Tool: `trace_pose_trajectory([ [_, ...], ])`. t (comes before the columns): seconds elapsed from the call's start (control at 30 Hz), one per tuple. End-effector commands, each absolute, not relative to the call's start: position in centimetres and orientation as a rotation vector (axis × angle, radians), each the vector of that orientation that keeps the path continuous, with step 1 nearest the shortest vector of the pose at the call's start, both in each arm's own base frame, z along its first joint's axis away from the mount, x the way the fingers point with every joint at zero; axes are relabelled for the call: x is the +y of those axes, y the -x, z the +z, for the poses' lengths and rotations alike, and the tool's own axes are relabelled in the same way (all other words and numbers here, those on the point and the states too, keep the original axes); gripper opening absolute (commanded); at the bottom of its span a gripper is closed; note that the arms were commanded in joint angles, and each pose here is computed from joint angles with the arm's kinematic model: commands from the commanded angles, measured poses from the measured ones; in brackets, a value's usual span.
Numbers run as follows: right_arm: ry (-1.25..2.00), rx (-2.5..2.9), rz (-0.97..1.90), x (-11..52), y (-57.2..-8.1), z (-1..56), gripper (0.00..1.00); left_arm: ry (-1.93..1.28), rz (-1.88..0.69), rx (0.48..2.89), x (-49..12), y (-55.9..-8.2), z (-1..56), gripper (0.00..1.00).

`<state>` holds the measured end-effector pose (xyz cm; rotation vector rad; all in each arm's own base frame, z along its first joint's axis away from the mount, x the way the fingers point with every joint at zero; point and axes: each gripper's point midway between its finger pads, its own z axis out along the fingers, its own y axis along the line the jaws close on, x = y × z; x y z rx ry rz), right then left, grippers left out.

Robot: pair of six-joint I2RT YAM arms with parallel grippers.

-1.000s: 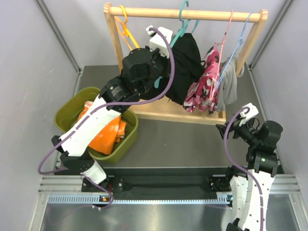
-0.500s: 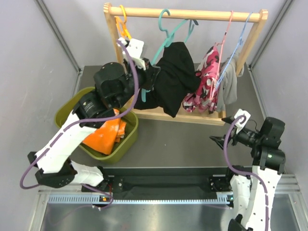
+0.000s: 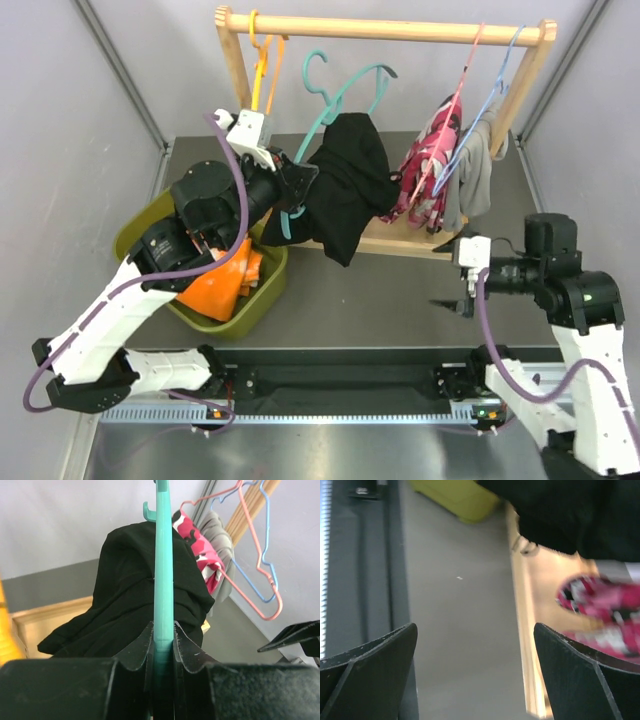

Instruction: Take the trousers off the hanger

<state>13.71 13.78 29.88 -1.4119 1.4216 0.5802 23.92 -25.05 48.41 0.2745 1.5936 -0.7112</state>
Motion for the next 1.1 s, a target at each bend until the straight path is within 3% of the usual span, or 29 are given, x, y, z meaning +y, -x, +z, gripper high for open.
trace_pose_trajectory([
  [0.0, 1.461, 1.421, 0.542, 15.2, -14.1, 31.1, 1.0, -0.18, -0.844, 1.436, -24.6, -23.0, 52.9, 0.0],
  [0.37, 1.708, 1.404, 0.361, 22.5, -16.0, 33.7, 0.98, -0.129, -0.823, 1.482, -24.4, -23.7, 51.1, 0.0],
  [0.5, 1.721, 1.304, 0.318, 26.9, -16.0, 37.4, 0.98, -0.094, -0.811, 1.483, -23.6, -23.7, 50.5, 0.0],
  [0.8, 1.219, 1.403, 0.186, 29.4, -21.9, 43.6, 1.0, -0.085, -0.768, 1.474, -22.2, -23.5, 50.0, 0.0],
  [1.07, 0.971, 1.523, 0.245, 31.1, -24.6, 43.6, 1.0, -0.113, -0.835, 1.45, -22.6, -22.4, 50.5, 0.0],
])
